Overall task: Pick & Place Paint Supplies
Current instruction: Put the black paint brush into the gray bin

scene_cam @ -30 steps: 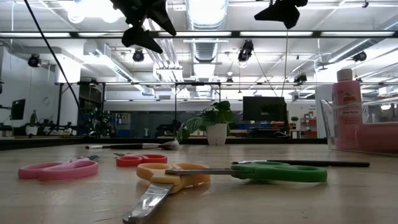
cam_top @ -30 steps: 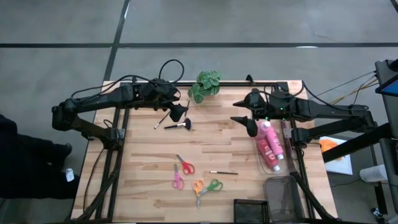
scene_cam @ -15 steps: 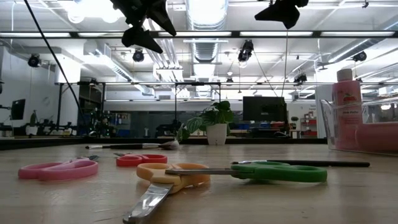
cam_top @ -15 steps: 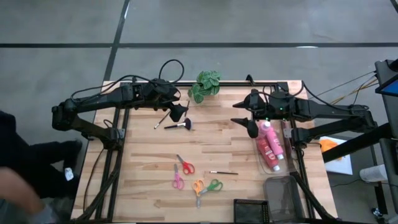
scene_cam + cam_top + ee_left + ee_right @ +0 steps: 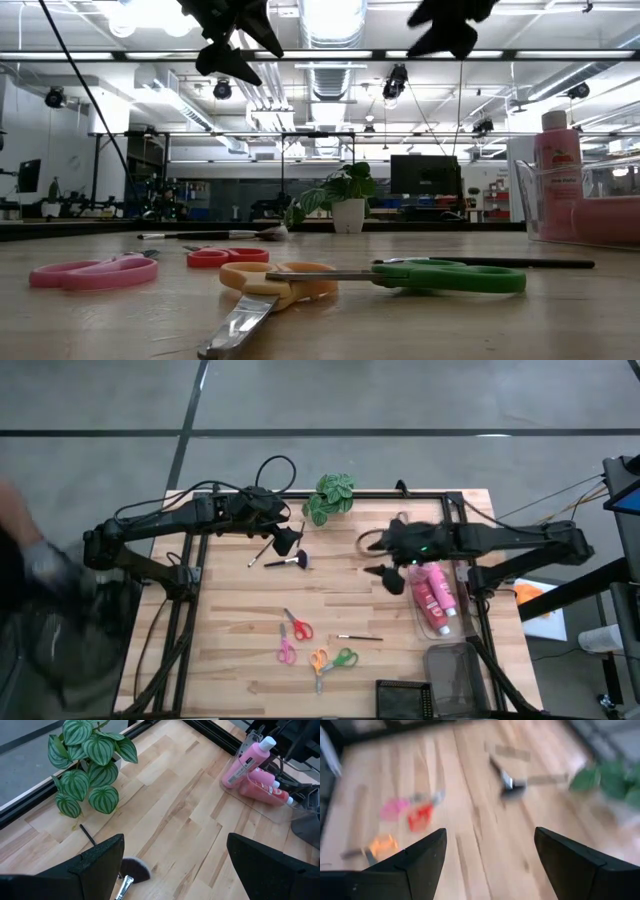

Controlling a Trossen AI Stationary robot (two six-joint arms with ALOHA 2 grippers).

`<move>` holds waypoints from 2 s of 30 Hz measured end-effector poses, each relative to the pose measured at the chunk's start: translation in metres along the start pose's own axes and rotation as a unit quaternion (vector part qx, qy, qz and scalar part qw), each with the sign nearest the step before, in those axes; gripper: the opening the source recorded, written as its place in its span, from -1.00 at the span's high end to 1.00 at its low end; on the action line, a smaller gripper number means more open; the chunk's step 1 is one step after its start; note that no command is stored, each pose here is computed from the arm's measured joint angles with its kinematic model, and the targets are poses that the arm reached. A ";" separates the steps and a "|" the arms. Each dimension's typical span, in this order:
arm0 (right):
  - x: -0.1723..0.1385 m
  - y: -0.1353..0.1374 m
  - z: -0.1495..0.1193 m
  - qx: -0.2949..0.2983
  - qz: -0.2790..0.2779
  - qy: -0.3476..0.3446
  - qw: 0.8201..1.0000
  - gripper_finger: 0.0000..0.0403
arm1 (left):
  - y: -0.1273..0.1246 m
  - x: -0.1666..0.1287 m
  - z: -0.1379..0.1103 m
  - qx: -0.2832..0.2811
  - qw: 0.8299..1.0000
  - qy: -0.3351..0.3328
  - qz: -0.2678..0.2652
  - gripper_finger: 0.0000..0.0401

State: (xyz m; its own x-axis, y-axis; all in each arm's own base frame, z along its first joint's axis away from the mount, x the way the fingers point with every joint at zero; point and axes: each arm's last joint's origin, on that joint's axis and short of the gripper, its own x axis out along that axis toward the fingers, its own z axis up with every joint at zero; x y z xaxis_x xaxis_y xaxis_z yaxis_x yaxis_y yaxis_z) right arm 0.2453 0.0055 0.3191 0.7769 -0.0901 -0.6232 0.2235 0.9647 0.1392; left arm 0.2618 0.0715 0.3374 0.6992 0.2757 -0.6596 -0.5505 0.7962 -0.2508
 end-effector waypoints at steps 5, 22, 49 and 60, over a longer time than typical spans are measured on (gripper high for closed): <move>0.033 0.026 -0.002 -0.004 -0.021 0.118 0.993 -0.48 | 0.000 0.000 0.000 0.000 1.000 0.000 0.000 -0.78; 0.120 0.087 -0.027 -0.025 0.037 0.337 0.940 -0.49 | 0.000 0.000 0.000 0.000 1.000 0.000 0.000 -0.78; 0.187 0.116 -0.100 -0.112 0.021 0.414 0.903 -0.49 | 0.000 0.000 0.000 0.000 1.000 0.000 0.000 -0.78; 0.191 0.114 -0.102 -0.123 0.002 0.407 0.905 -0.36 | 0.000 0.000 0.000 0.000 1.000 0.000 0.000 -0.78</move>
State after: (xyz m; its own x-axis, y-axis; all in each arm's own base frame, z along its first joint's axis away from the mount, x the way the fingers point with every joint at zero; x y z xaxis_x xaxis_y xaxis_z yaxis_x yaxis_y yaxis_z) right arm 0.3587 0.1239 0.1372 0.0636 0.0285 -0.9976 0.0069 0.9996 0.0290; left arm 0.2618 0.0717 0.3374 0.6992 0.2760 -0.6594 -0.5509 0.7959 -0.2510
